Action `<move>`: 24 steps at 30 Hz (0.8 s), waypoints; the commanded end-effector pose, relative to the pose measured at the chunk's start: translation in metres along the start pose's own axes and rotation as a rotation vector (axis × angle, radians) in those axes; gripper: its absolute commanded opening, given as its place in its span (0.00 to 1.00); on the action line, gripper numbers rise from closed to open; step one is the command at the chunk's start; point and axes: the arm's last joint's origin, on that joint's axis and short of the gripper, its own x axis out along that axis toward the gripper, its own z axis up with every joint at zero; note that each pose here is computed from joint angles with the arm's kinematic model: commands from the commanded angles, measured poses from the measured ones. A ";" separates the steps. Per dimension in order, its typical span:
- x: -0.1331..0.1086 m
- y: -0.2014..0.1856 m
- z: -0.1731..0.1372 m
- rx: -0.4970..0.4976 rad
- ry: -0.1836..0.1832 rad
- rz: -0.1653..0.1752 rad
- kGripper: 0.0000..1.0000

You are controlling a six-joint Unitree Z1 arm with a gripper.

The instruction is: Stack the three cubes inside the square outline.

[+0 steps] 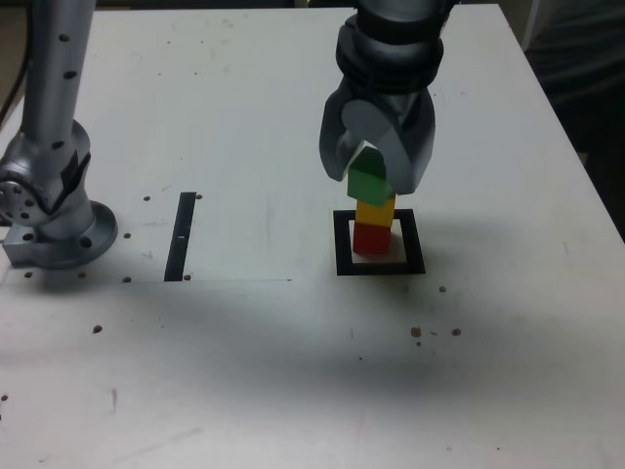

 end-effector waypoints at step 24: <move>-0.029 -0.009 -0.062 -0.031 -0.067 0.035 1.00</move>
